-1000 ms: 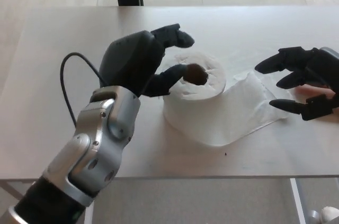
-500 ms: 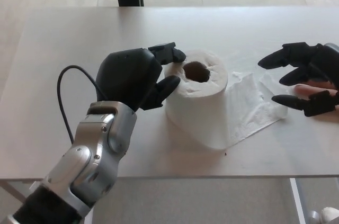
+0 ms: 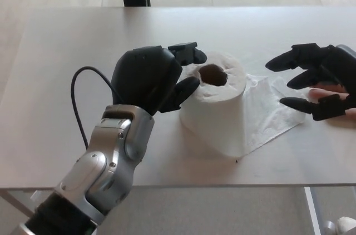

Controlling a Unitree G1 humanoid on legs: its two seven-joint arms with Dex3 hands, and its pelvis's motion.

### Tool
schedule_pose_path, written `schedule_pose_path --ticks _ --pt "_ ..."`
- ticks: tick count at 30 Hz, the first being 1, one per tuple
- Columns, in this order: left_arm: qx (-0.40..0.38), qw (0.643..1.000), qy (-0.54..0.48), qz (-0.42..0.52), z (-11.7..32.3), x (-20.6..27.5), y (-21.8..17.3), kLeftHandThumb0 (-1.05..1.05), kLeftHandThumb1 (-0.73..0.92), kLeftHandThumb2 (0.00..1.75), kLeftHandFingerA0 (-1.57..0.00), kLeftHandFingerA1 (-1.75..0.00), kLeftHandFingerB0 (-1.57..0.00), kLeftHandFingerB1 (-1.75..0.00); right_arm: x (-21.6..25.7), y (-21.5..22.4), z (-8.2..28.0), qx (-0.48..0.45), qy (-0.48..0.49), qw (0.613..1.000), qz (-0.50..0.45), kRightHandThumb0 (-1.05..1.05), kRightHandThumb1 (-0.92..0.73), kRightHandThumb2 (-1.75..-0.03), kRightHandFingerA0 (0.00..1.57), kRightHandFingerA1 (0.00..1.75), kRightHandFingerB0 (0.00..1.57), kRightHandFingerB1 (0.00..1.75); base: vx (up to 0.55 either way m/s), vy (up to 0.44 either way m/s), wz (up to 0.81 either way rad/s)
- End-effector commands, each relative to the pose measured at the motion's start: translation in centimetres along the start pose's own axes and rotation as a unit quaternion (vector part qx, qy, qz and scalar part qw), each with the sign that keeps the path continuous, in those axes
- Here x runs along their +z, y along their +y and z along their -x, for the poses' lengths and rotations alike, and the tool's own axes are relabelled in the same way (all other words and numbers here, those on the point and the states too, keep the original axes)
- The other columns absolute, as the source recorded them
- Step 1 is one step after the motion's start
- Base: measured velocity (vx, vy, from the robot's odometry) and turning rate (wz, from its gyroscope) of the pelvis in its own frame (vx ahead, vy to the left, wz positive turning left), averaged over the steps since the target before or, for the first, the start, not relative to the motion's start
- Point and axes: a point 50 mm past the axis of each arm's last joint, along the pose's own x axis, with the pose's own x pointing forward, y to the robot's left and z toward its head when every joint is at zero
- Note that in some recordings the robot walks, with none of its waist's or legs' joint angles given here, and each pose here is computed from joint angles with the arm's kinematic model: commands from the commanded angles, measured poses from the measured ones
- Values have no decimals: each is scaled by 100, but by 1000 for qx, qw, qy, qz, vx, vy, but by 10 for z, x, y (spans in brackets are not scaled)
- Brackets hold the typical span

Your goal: A toilet paper roll is kept in the middle of the desk infront of the robot. The robot places its left hand on the top of the toilet paper roll to hold it still and uses its right hand to tear off a piece of toilet paper from it and hands the paper to a person

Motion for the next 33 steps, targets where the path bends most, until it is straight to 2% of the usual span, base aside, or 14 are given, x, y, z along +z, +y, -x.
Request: schedule_pose_path --ticks 1,6,8,9,11,13,14,15,21,22,23,30,31,33 --pt "33 997 -48 -44 -6 -1 13 -48 75 62 -78 -71 -68 -52 -4 -3 1 -3 8 1000 18 -46 -62 -59 58 57 52 46 0 0 0" --pt "17 987 -90 -130 -15 0 31 -50 77 63 -71 -63 -65 -51 -10 -3 -2 -1 42 999 13 -46 -61 -58 54 56 52 45 0 0 0" --pt "2 979 -116 -168 -16 3 32 -53 77 63 -71 -64 -68 -50 -14 -3 -3 8 70 997 32 -51 -60 -58 38 54 48 41 0 0 0" --pt "-2 977 -120 -175 -16 3 32 -53 77 63 -71 -64 -68 -50 -14 -3 -3 11 76 996 38 -51 -60 -58 38 54 48 41 0 0 0" --pt "-26 970 -141 -196 -14 6 28 -54 82 64 -71 -57 -65 -47 -18 -2 -5 35 127 987 95 -57 -60 -59 12 49 42 36 0 0 0" --pt "-38 968 -143 -202 -13 8 27 -54 82 64 -71 -57 -65 -47 -19 0 -6 40 139 985 98 -57 -60 -59 12 49 42 36 0 0 0" --pt "-38 968 -147 -202 -12 9 25 -54 80 64 -71 -57 -66 -46 -21 2 -6 41 142 984 97 -62 -46 -79 9 53 36 49 0 0 0" --pt "-40 964 -156 -210 -11 10 22 -54 79 64 -74 -57 -66 -47 -24 4 -5 40 147 984 96 -53 -58 -58 6 50 42 37 0 0 0" --pt "-38 968 -154 -195 -14 17 18 -53 80 64 -70 -58 -66 -47 -28 7 -5 38 155 982 99 -52 -60 -58 8 48 43 37 0 0 0" --pt "-31 969 -154 -189 -16 20 20 -53 81 64 -71 -59 -65 -49 -28 7 -5 36 153 983 95 -56 -46 -80 8 53 36 51 0 0 0" --pt "-19 972 -155 -176 -19 25 22 -53 81 65 -70 -60 -63 -49 -28 9 -6 33 149 984 89 -51 -59 -57 11 51 45 40 0 0 0" --pt "6 977 -159 -141 -24 36 21 -54 82 65 -72 -61 -65 -49 -29 15 -8 27 142 986 80 -51 -59 -57 17 51 50 40 0 0 0" --pt "2 979 -156 -133 -22 36 18 -55 83 65 -72 -61 -64 -49 -29 16 -7 27 137 986 86 -57 -46 -81 18 56 42 53 0 0 0" --pt "1 981 -149 -125 -21 35 14 -55 82 64 -75 -61 -65 -49 -29 17 -7 28 130 987 86 -59 -47 -81 19 57 43 53 0 0 0"
